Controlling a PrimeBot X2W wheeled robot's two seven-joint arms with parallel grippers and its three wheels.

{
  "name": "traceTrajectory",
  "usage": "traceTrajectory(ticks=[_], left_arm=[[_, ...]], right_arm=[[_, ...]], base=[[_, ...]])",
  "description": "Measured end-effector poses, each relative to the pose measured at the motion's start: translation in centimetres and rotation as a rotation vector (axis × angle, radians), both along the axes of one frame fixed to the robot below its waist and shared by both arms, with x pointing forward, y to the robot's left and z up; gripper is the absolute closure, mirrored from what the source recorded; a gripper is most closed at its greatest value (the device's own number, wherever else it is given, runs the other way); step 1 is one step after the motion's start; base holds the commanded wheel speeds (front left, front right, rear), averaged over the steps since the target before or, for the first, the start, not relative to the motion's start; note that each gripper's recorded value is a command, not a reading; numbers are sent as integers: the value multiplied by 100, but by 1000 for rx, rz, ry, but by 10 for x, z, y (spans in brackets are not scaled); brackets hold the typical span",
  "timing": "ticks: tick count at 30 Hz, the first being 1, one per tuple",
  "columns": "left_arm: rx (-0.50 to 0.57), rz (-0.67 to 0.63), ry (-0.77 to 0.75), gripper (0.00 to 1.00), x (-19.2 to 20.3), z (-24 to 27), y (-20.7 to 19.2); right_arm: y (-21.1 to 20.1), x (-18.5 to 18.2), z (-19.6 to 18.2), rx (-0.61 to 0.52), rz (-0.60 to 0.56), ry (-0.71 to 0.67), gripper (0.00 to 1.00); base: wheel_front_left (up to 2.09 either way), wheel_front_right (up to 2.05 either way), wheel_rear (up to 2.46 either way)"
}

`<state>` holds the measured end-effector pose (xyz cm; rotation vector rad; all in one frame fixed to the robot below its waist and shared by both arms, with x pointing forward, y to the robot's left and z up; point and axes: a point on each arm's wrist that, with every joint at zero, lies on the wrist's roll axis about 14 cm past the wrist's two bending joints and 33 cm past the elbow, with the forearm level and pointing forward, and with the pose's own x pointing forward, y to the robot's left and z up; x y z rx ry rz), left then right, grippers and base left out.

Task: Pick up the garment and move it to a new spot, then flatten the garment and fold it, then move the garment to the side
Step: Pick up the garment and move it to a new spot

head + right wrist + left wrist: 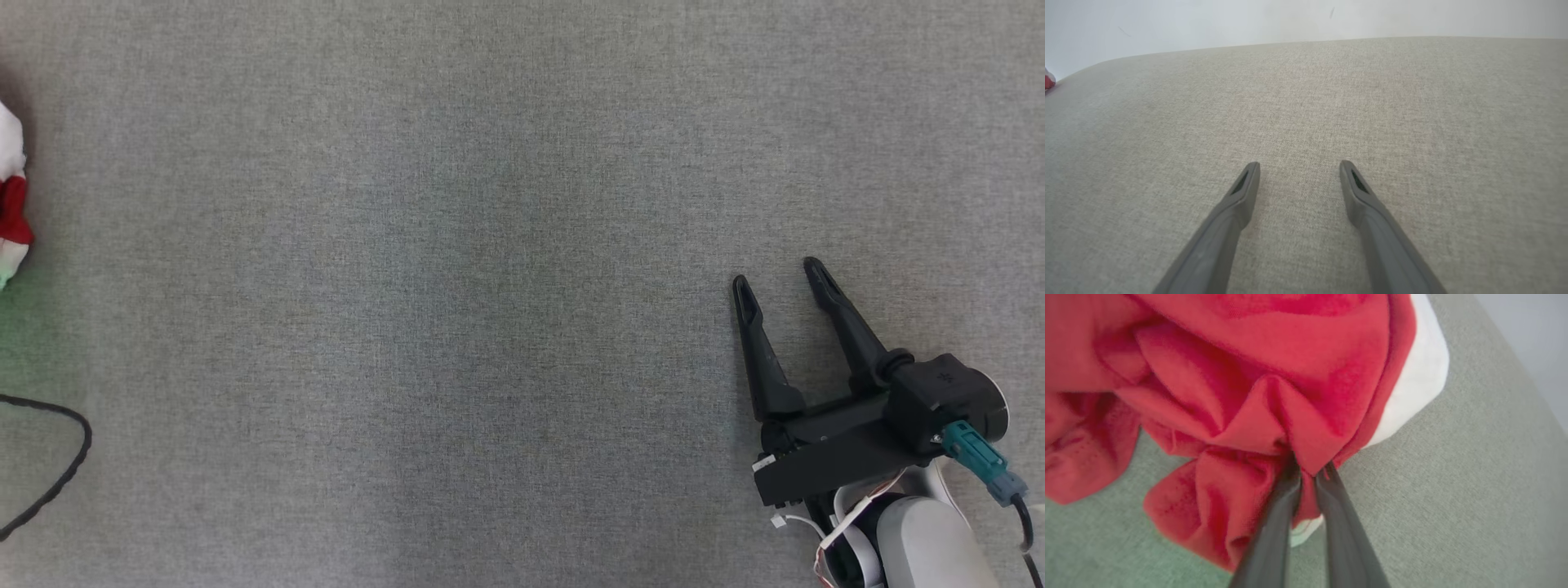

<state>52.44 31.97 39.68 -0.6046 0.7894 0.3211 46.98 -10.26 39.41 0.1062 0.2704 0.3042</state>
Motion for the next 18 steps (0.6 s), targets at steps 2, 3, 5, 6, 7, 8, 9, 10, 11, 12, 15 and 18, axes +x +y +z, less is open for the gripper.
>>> traceTrajectory(ticks=[2,3,5,6,7,8,9,10,11,12,15,18], left_arm=[[9,-3,-24,100,0,7,0],[15,-10,-41,100,1,11,-1],[29,-18,-94,100,4,27,-1],[31,-20,-125,100,6,36,-1],[35,-20,-156,100,7,46,-1],[43,-30,-187,100,8,57,-2],[69,-50,-210,100,9,67,-3],[97,-67,-233,100,9,78,-3],[119,-79,-261,100,9,90,-3],[136,-91,-286,100,10,102,-3],[173,-150,-376,100,12,139,-14],[184,-225,-496,100,10,189,-35]], right_arm=[[-1,-1,1,-1,-2,-2,0],[0,-2,3,0,-2,-4,0],[1,-4,5,4,0,-8,0],[2,-5,7,7,3,-12,0],[4,-6,10,12,6,-19,0],[6,-7,13,16,10,-24,0],[8,-8,16,18,14,-28,0],[9,-10,19,21,17,-32,0],[10,-12,22,25,18,-36,0],[11,-15,24,29,20,-38,0],[16,-24,31,35,29,-43,0],[15,-38,42,42,25,-54,0]], base=[[0,0,0],[0,0,0],[0,0,0],[0,0,0],[0,0,0],[0,0,0],[0,0,0],[0,0,0],[0,0,0],[0,0,0],[0,0,0],[0,0,0]])
